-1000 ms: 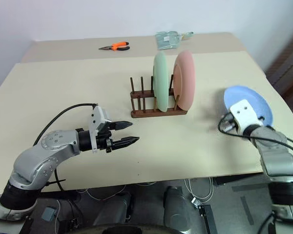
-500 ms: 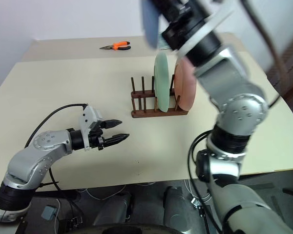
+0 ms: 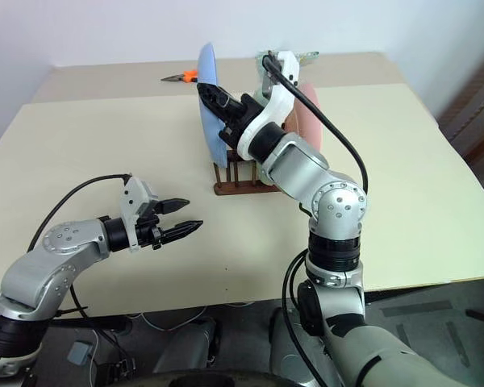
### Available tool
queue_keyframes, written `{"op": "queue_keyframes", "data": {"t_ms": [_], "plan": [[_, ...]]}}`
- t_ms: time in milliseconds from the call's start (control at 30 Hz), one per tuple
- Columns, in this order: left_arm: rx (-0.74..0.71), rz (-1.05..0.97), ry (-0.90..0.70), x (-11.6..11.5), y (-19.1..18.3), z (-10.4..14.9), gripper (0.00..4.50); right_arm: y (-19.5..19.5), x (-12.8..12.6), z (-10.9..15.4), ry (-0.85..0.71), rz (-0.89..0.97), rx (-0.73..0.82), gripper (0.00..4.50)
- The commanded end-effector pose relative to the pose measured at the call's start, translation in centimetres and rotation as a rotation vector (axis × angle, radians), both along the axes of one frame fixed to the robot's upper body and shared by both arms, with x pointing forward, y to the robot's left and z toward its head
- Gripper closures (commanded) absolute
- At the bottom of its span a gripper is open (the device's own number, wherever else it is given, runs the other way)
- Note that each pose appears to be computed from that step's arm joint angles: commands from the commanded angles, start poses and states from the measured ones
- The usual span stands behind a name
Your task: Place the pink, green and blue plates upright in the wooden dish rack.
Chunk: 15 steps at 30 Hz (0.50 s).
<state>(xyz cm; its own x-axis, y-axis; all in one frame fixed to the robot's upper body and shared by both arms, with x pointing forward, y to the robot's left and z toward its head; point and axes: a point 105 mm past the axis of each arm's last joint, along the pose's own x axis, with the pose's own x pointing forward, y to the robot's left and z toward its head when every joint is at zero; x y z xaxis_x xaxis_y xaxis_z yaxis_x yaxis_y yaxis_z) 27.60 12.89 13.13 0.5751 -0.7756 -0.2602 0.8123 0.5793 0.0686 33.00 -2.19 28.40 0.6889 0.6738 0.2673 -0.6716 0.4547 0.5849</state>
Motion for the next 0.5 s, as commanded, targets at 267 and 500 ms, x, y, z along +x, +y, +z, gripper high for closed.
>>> {"op": "queue_keyframes", "data": {"t_ms": [267,500], "plan": [[-0.005,-0.011,-0.054,-0.1,-0.3,1.2,1.37,-1.0,0.8,0.5,-0.138,-0.103,-0.120,2.10],[-0.024,0.044,-0.073,0.7,0.3,1.5,1.37,-5.2,-2.3,5.1,-0.664,-0.207,-0.376,1.12]]}}
